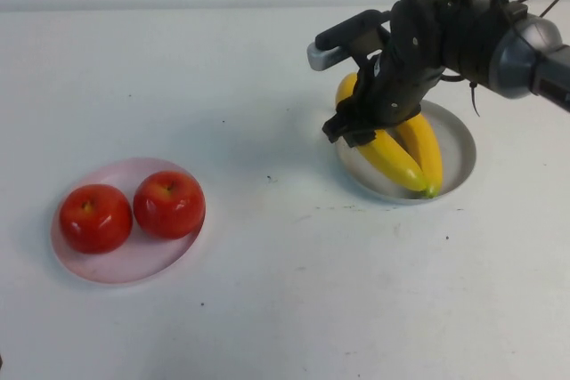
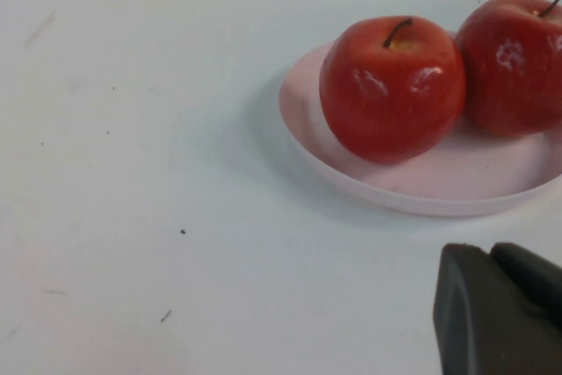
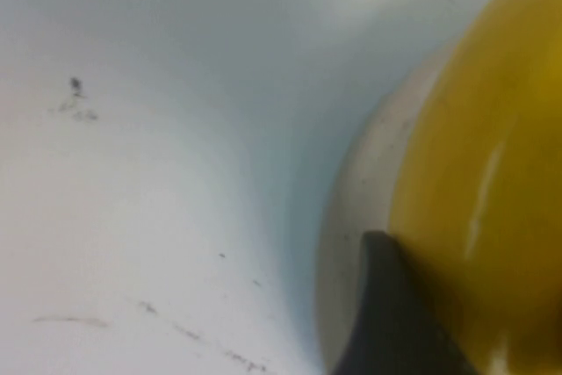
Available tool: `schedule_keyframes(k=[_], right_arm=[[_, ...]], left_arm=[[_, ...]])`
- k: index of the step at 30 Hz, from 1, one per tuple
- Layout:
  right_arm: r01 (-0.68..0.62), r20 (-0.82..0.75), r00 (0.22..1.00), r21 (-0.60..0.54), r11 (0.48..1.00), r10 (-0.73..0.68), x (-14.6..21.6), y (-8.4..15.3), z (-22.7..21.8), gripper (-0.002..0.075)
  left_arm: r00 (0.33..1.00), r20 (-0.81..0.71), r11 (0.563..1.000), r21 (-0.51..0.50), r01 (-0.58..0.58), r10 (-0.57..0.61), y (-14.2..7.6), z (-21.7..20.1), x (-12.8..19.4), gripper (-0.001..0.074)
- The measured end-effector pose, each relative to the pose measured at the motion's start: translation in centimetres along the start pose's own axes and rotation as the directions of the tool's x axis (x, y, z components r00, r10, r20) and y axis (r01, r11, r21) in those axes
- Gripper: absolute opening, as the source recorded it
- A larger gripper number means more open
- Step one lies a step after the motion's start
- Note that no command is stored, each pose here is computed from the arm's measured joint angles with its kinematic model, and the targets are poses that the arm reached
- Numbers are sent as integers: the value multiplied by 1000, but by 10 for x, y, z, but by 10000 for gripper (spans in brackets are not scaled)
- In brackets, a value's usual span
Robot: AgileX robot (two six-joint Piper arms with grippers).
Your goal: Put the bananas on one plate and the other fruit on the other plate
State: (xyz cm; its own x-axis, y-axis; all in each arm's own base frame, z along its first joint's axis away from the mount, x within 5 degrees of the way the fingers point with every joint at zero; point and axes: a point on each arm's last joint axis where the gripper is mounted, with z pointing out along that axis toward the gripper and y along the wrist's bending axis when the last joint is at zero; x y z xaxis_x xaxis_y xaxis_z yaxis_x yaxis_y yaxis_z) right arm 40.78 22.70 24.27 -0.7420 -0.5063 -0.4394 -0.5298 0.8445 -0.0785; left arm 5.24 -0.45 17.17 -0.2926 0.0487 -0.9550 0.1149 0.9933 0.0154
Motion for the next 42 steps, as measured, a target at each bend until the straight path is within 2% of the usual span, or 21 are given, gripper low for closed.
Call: schedule_keyframes(k=[5, 7, 13, 15, 18, 20, 22, 25, 28, 30, 33, 42], right_arm=[[-37, -49, 998, 10, 999, 37, 6, -14, 19, 339], [-42, -75, 996, 10, 999, 43, 9, -16, 24, 369], [-53, -103, 993, -2, 999, 52, 12, -15, 27, 626], [-54, -115, 992, -3, 999, 53, 13, -15, 27, 664], [-52, -113, 992, -4, 999, 51, 12, -13, 19, 668], [-42, -101, 994, -9, 999, 41, 10, -8, 2, 629], [-26, -75, 997, -16, 1000, 25, 7, 0, -22, 553], [9, -34, 999, -41, 999, -10, 11, 20, -64, 363], [5, 2, 1000, -95, 995, -5, 25, 35, -106, 122], [-1, 4, 1000, -125, 992, 1, 37, 38, -130, 44], [-8, -16, 1000, -150, 989, 5, 55, 38, -157, 2], [-19, -11, 1000, -223, 975, 18, 127, 39, -206, -15]], left_arm=[[1000, 0, 1000, 0, 0, 0, 0, 0, 0, -1], [1000, 0, 1000, 0, 0, 0, 0, 0, 0, -1], [1000, 0, 1000, 0, 0, 0, 0, 0, 0, -1], [1000, 0, 1000, 0, 0, 0, 0, 0, 0, -1], [1000, 0, 1000, 0, 0, 0, 0, 0, 0, -1], [1000, 0, 1000, 0, 0, 0, 0, 0, 0, -1], [1000, 0, 1000, 0, 0, 0, 0, 0, 0, -1], [1000, 0, 1000, 0, 0, 0, 0, 0, 0, -1], [1000, 0, 1000, 0, 0, 0, 0, 0, 0, -2], [1000, 0, 1000, 0, 0, 0, 0, 0, 0, -1], [1000, 0, 1000, 0, 0, 0, 0, 0, 0, -2], [1000, 0, 1000, 0, 0, 0, 0, 0, 0, -2]])
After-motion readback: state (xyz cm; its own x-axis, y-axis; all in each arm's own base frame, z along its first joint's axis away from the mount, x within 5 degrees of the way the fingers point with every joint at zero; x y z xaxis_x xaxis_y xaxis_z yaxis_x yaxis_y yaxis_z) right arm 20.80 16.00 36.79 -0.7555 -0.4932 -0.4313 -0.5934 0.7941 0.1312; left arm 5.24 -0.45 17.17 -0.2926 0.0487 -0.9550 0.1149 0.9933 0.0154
